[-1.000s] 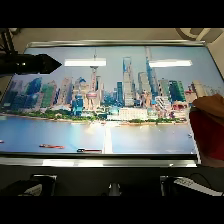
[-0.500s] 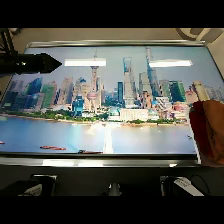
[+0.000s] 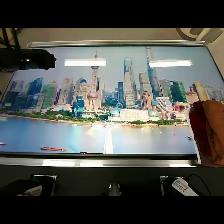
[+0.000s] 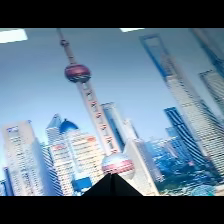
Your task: Fold the shirts.
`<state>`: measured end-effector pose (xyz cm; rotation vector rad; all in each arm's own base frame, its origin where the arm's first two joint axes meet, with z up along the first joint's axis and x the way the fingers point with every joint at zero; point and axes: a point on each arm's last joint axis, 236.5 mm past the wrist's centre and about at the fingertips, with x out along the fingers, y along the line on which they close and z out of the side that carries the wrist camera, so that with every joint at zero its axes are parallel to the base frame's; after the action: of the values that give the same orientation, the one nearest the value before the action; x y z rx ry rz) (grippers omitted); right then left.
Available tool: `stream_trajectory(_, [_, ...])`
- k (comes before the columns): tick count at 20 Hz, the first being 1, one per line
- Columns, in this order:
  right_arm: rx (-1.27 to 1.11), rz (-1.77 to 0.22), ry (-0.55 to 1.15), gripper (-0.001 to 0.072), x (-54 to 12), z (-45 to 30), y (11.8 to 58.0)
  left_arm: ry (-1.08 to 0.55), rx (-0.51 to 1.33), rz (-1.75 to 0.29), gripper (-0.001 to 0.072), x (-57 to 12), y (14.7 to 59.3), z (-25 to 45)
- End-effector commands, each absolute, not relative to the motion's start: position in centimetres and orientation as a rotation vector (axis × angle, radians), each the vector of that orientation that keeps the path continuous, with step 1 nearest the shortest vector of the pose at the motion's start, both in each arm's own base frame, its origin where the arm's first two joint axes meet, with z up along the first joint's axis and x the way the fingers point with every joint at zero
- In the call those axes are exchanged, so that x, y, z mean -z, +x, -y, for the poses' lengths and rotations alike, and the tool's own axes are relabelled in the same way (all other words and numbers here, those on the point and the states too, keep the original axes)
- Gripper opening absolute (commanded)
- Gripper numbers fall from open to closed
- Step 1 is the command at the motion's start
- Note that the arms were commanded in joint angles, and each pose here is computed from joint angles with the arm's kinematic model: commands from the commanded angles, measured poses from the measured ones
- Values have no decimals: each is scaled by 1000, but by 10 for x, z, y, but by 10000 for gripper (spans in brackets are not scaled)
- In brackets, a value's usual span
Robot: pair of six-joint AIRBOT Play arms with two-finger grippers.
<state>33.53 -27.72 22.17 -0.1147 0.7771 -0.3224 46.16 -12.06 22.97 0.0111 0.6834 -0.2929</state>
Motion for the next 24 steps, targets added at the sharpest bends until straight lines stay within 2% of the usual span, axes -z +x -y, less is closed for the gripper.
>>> stream_trajectory(1, [22,-958,-200,635,-184,162,390,199,-11,-956,108,-160,454,55])
stream_trajectory(2, [-110,-1110,-201,632,-148,120,387,193,-19,-1124,378,-124,434,53])
stream_trajectory(3, [-240,-1227,-201,632,-119,83,382,184,-14,-1300,590,-89,407,54])
stream_trajectory(5, [-436,-1409,-223,632,-76,24,363,161,39,-1425,594,-51,376,65])
stream_trajectory(8, [-516,-1428,-265,628,-50,-15,358,85,52,-1305,593,-44,367,73])
stream_trajectory(24, [-455,-1438,-266,629,-43,-9,361,84,42,-1296,595,-45,366,67])
